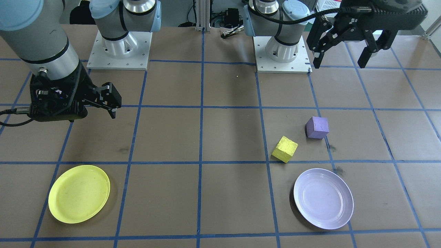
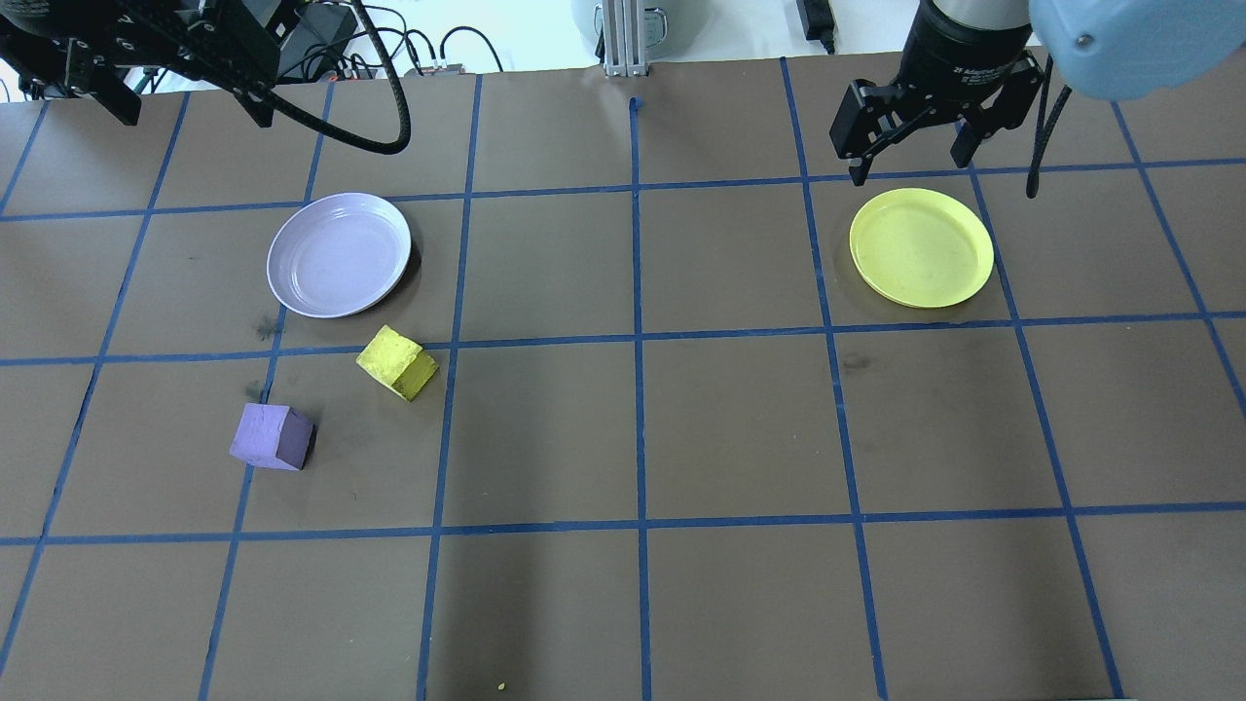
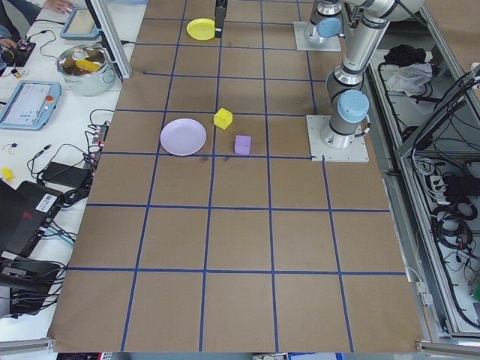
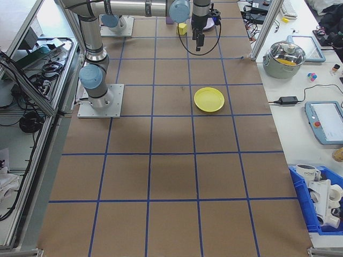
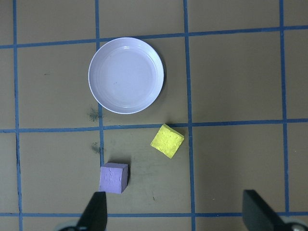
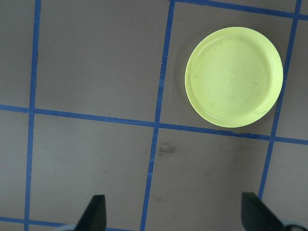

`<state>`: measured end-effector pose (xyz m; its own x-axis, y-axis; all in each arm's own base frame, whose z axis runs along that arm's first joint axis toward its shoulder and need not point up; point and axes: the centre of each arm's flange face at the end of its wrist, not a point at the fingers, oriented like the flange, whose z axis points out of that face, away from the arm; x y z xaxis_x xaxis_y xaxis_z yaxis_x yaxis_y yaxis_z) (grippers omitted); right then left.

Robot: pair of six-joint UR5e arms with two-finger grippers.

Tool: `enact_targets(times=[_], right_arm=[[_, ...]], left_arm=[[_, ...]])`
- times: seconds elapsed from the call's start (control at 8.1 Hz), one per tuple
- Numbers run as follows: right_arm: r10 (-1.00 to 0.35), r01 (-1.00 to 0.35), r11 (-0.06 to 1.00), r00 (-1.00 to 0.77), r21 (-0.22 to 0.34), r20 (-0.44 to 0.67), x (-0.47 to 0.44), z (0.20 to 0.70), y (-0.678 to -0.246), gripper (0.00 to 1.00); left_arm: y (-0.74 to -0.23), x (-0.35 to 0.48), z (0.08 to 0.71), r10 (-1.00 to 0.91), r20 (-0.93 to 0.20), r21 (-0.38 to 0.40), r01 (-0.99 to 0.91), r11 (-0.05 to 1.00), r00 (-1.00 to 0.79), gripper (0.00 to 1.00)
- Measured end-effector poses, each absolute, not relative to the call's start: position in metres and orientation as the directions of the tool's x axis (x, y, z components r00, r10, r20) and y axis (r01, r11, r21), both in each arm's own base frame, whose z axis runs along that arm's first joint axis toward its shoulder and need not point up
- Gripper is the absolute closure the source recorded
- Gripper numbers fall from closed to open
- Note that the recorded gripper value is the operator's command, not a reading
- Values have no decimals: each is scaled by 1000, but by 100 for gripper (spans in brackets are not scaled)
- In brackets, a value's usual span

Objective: Sort blocks by color into plates

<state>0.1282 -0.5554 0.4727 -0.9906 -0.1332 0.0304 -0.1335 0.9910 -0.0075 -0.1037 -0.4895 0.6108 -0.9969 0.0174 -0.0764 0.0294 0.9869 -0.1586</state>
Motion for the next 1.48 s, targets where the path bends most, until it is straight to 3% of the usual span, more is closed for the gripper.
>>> enact_targets(times=[0.49, 0.86, 1.24, 1.48], right_arm=[[-135, -135, 991, -990, -1, 30, 130, 471, -554, 0], [-128, -128, 992, -991, -4, 27, 130, 471, -555, 0], [-133, -134, 991, -991, -2, 29, 130, 470, -555, 0], [-135, -135, 991, -990, -2, 28, 131, 470, -555, 0]], left_arm=[[-491, -97, 606, 7, -81, -135, 18, 991, -997, 0], [-502, -35, 565, -50, -89, -2, -50, 999, -995, 0], [-490, -2, 469, 2, -49, 185, -7, 983, -999, 0], [-478, 13, 400, 25, -23, 250, 18, 968, -999, 0]])
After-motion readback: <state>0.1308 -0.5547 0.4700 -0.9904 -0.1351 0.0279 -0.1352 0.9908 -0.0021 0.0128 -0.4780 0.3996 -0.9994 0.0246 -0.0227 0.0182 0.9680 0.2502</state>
